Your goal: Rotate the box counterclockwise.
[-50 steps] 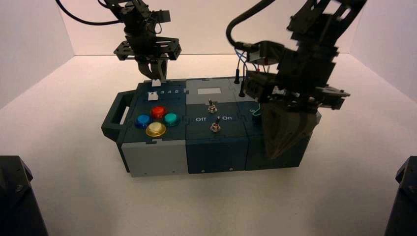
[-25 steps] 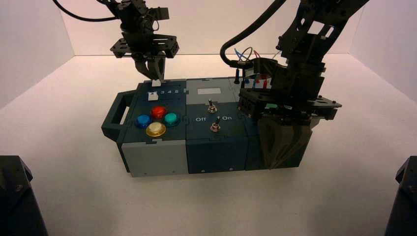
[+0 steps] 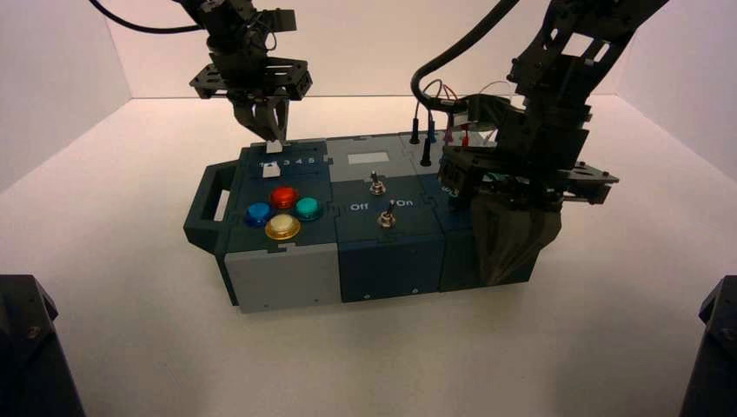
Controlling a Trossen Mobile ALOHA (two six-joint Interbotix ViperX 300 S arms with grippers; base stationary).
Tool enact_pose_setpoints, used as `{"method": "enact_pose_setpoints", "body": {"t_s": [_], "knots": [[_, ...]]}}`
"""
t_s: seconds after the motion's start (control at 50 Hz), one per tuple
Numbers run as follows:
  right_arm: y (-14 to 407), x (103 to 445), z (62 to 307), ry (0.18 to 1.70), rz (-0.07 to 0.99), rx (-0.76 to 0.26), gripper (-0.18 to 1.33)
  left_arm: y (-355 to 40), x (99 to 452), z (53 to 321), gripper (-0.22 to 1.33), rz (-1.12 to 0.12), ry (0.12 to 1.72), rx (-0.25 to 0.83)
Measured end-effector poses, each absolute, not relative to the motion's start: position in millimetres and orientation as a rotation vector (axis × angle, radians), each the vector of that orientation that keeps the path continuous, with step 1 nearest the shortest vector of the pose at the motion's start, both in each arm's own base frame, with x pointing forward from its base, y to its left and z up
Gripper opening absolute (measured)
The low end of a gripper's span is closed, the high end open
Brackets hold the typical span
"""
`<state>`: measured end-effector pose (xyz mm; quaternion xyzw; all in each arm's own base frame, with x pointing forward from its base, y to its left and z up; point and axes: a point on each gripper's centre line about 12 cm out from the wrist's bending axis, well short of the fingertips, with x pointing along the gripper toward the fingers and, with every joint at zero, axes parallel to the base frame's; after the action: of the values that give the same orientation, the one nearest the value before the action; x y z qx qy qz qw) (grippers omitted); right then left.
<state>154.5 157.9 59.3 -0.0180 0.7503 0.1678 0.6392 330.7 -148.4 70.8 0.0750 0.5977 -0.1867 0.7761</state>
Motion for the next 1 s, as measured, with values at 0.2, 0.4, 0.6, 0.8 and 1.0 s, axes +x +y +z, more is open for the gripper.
{"method": "enact_pose_setpoints", "body": {"t_s": [0.2,0.4,0.6,0.8,1.0], "knots": [[149,163,59,1.697,0.353,-0.020,-0.15,-149,332,67,-0.16,-0.410,1.299,0.172],[138,173,58,1.683,0.316,-0.003,-0.15,-154,330,63,-0.16,-0.428,1.307,0.192],[129,184,60,1.661,0.295,-0.009,-0.14,-163,324,62,-0.16,-0.460,1.325,0.220],[127,195,60,1.647,0.290,-0.022,-0.14,-163,320,61,-0.16,-0.469,1.350,0.232],[122,215,62,1.619,0.268,-0.008,-0.14,-160,314,63,-0.16,-0.472,1.367,0.236]]}}
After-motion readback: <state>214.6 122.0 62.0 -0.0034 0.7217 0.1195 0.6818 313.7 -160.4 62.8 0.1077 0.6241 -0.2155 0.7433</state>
